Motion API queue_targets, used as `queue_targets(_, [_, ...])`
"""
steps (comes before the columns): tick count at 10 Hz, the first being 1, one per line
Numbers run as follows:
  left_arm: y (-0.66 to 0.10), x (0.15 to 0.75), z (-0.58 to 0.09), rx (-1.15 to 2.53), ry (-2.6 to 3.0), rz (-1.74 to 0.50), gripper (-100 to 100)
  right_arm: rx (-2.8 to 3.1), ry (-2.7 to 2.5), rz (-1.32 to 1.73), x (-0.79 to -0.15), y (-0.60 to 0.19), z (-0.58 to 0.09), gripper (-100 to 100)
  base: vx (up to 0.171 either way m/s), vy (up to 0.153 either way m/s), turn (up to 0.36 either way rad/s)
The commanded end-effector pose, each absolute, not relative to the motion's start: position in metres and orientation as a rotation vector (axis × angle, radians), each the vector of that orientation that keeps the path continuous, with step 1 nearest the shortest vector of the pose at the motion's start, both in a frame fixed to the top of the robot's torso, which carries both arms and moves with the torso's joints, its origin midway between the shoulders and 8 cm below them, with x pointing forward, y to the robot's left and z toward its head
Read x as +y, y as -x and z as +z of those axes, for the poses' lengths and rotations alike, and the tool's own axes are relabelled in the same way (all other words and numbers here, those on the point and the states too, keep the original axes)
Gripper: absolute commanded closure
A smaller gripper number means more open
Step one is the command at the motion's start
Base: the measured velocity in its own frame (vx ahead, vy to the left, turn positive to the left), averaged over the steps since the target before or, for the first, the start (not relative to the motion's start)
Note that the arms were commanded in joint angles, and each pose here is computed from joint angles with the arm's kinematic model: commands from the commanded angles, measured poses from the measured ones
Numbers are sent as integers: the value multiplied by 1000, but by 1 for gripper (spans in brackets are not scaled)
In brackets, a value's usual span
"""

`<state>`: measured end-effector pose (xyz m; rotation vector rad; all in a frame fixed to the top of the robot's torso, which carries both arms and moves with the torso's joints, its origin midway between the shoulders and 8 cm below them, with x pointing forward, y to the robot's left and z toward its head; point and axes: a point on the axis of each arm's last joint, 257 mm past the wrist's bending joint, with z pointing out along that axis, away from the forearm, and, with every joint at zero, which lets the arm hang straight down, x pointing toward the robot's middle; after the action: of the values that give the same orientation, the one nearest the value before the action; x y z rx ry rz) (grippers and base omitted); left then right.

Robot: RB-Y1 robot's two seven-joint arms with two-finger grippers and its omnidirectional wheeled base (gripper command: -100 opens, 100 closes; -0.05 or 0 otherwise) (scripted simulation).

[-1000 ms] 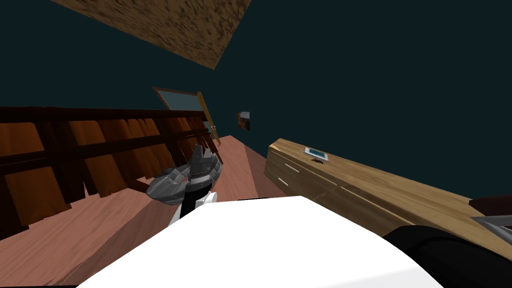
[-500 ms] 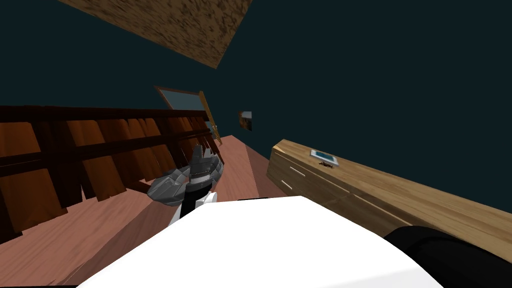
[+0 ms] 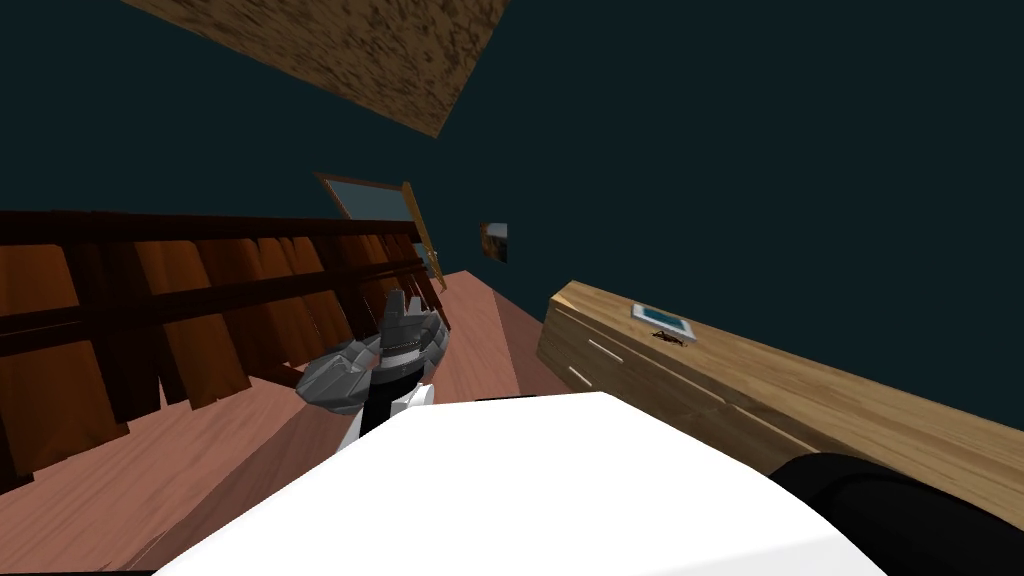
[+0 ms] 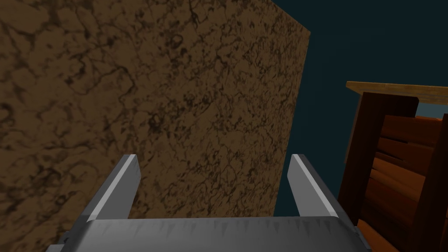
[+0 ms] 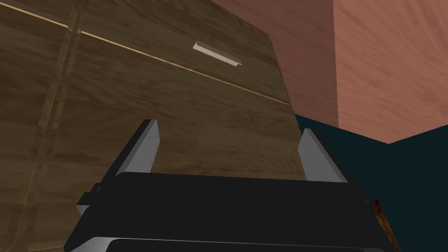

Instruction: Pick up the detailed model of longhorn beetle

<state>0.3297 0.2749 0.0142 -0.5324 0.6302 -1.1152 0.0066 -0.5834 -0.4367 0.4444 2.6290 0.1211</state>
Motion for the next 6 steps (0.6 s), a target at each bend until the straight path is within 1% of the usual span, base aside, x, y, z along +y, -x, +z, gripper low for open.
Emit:
queue_targets(1, [-330, 275, 14, 630, 532, -1115, 0, 2734, -348, 28, -609, 29, -430, -100, 188, 51, 79])
queue_targets(2, [-330, 275, 14, 630, 532, -1115, 0, 2743, -338, 8, -617, 30, -427, -100, 134, 46, 41])
queue_targets(3, [-330, 275, 14, 630, 532, -1115, 0, 2743, -338, 8, -617, 30, -427, -100, 34, 35, 6])
queue_targets(4, [-330, 275, 14, 630, 532, -1115, 0, 2810, -267, -63, -640, 50, -414, -100, 44, 30, 51])
queue_targets(5, [-330, 275, 14, 630, 532, -1115, 0, 2863, -214, -108, -654, 69, -406, -100, 117, 22, 71])
queue_targets(6, [-330, 275, 14, 630, 532, -1115, 0, 2872, -188, -134, -664, 66, -398, -100, 119, 17, 35])
